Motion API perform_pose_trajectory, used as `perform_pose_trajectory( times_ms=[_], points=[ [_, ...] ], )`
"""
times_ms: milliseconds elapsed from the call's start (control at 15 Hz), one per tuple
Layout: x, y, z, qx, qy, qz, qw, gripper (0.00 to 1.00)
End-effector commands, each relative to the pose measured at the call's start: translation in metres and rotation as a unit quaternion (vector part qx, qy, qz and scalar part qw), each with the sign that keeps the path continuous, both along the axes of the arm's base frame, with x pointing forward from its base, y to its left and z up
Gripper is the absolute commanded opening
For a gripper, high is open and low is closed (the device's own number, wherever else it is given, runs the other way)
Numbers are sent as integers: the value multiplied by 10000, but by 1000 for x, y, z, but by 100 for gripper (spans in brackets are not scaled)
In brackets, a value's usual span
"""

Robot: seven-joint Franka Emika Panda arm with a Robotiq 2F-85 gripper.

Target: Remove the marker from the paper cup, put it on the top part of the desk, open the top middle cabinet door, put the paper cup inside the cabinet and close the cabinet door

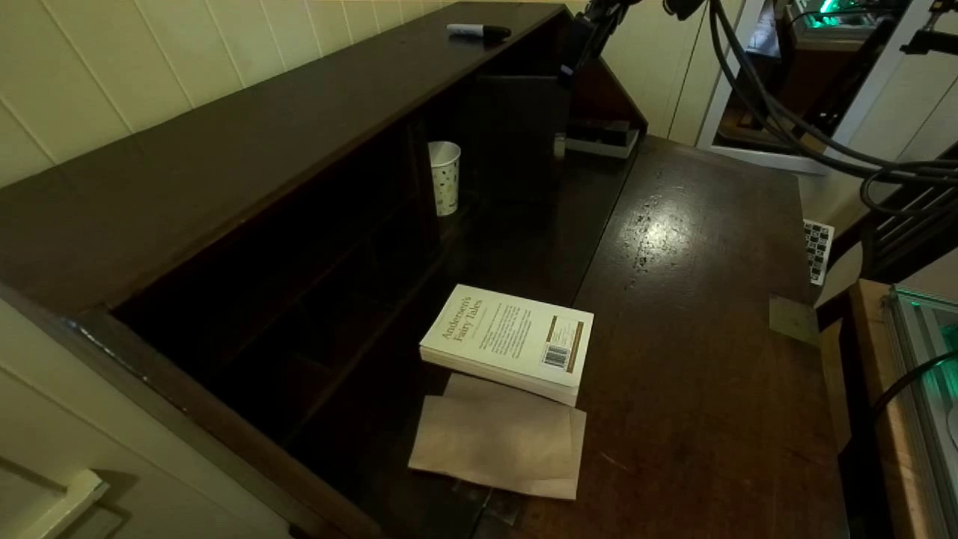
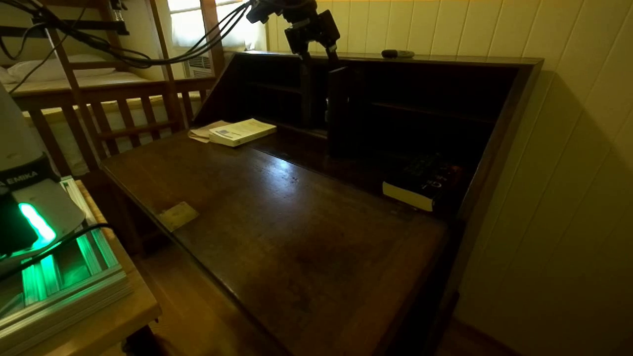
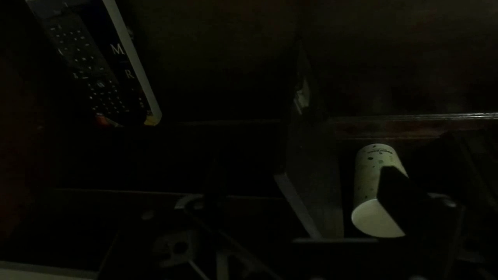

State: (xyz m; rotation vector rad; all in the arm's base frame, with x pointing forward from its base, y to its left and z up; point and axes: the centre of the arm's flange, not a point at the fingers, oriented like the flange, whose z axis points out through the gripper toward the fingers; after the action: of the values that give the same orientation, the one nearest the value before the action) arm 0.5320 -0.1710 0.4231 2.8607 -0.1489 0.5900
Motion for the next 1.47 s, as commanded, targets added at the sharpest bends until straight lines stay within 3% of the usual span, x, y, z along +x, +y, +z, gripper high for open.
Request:
perform_pose_trajectory(
  times_ms=[0, 533, 1400],
  points=[
    [17, -7, -7, 185, -120, 315, 9993, 100],
    [38, -2, -19, 512, -421, 598, 9960, 100],
    [64, 36, -27, 917, -495, 1330, 9856, 100]
  ],
)
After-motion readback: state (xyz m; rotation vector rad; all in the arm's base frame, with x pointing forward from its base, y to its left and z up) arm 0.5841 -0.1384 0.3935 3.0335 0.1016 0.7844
